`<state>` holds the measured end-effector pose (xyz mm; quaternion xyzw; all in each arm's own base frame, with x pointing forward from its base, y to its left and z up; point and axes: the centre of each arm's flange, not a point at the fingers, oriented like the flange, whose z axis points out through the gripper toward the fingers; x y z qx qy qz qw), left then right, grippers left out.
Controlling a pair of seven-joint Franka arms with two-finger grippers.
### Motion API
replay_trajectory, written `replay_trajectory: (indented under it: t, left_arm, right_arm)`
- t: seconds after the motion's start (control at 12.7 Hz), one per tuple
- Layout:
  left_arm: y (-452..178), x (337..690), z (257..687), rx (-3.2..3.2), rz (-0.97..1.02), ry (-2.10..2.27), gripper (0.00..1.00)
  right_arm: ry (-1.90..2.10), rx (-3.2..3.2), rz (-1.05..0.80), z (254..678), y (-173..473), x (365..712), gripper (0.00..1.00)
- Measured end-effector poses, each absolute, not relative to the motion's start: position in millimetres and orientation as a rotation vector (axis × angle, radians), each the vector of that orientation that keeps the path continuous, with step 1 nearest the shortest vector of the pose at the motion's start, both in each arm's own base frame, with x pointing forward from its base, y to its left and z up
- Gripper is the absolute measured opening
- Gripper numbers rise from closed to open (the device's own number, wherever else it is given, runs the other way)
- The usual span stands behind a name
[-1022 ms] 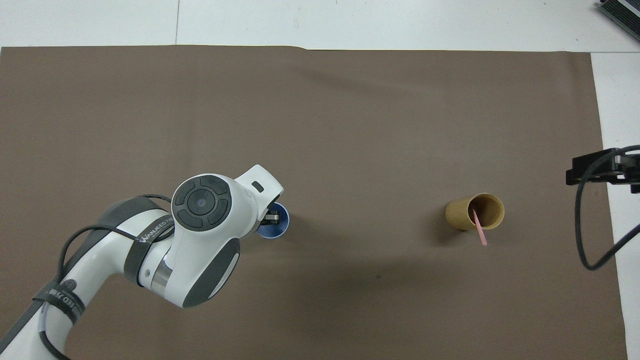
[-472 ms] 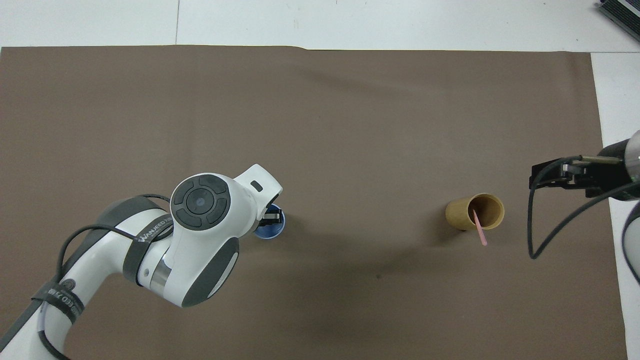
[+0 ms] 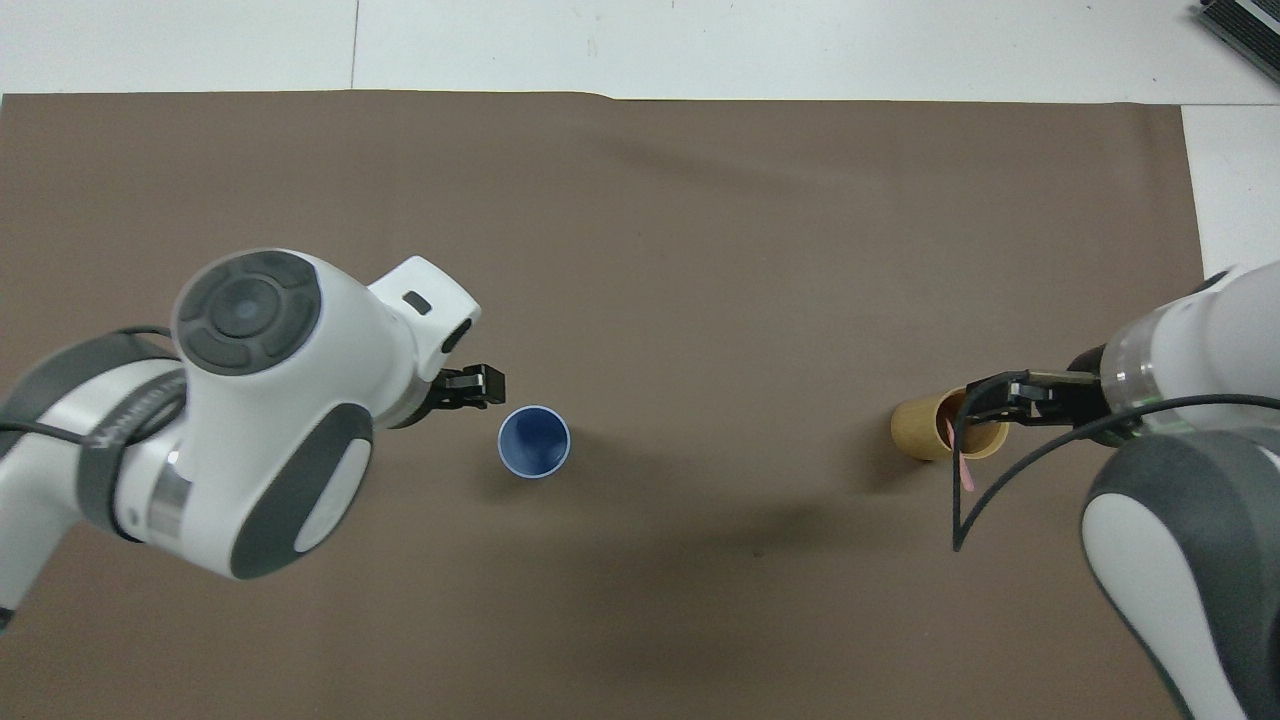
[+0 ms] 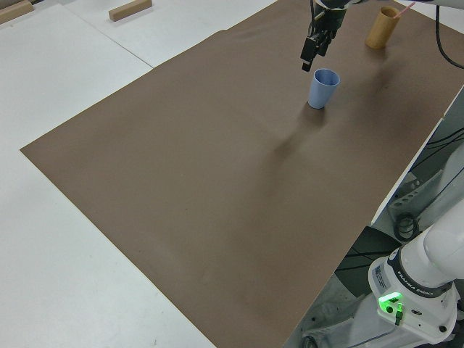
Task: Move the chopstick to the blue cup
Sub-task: 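Reach the right gripper to the pink straw while the left gripper withdraws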
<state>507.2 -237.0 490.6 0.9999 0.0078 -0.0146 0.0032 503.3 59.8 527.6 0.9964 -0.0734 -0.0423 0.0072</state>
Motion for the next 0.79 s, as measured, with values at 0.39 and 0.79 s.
replay_trajectory:
  t: [0.39,0.79]
  left_arm:
    - [-148,538,537,3.136,-0.072,0.031,1.0]
    - [-124,540,564,3.137,-0.101,-0.043,1.0]
  right_arm:
    - [-0.18,3.106,-0.183,488,79,490,0.79]
    - [-0.157,3.085,-0.231,463,81,476,0.55]
